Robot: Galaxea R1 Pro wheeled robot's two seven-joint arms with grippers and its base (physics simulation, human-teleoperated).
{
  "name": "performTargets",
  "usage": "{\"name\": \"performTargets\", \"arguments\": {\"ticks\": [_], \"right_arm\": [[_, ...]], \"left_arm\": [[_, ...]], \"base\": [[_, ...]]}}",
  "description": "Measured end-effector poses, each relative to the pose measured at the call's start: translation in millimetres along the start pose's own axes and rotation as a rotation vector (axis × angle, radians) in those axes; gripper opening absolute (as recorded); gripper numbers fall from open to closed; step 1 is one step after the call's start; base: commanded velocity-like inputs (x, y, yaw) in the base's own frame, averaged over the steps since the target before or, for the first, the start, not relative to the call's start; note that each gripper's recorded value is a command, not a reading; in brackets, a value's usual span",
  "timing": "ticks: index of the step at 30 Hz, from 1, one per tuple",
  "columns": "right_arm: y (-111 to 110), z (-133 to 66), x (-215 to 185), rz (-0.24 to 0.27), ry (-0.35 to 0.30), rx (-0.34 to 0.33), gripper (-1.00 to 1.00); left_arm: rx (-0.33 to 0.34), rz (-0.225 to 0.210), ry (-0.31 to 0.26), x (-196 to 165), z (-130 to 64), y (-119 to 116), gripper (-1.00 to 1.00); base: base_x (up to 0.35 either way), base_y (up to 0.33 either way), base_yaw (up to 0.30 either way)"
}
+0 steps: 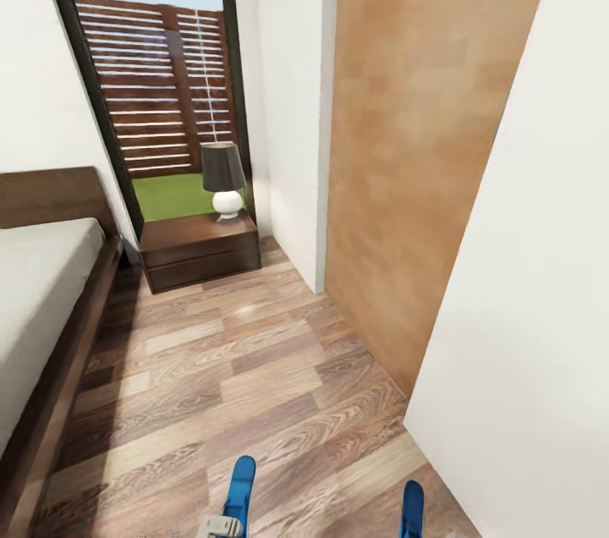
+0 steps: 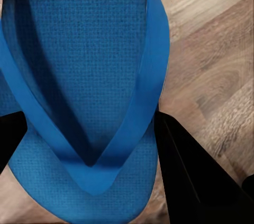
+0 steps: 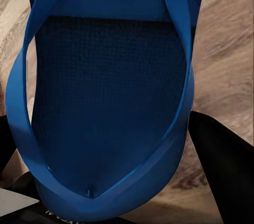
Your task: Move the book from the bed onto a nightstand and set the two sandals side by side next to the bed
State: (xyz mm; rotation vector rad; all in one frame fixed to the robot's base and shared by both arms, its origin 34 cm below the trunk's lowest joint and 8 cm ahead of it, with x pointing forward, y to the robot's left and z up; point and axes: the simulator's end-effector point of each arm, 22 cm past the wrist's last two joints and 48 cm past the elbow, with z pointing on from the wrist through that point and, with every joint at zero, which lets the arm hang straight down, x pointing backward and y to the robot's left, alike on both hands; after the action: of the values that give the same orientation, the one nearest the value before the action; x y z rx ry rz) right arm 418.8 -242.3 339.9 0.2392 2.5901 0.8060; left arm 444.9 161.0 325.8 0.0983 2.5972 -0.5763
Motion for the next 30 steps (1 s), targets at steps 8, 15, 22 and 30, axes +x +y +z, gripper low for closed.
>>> {"name": "performTargets", "arguments": {"ticks": [8,15,22,30], "right_arm": [[0.2,-0.2,-0.1,-0.001,0.0,0.0,-1.0],[0.2,-0.2,0.2,-0.001,0.0,0.0,-1.0],[0.1,-0.3,0.4,-0.001,0.001,0.0,-1.0],[0.3,-0.2,0.1,-0.002,0.0,-0.001,-1.0]], "left_arm": [[0.0,0.0,0.0,-0.2,-0.2,-0.2,-1.0],[0.0,0.001,-0.001,-0.2,-0.2,-0.1,-1.0],[0.0,0.001,0.0,-0.1,-0.2,-0.2,-1.0],[0.0,0.001,0.0,-0.1,-0.2,-0.2,-1.0]], "base": [[0.283,0.0,0.035],[0.327,0.0,0.224],[0.328,0.0,0.107],[0.328,0.0,0.005]]}}
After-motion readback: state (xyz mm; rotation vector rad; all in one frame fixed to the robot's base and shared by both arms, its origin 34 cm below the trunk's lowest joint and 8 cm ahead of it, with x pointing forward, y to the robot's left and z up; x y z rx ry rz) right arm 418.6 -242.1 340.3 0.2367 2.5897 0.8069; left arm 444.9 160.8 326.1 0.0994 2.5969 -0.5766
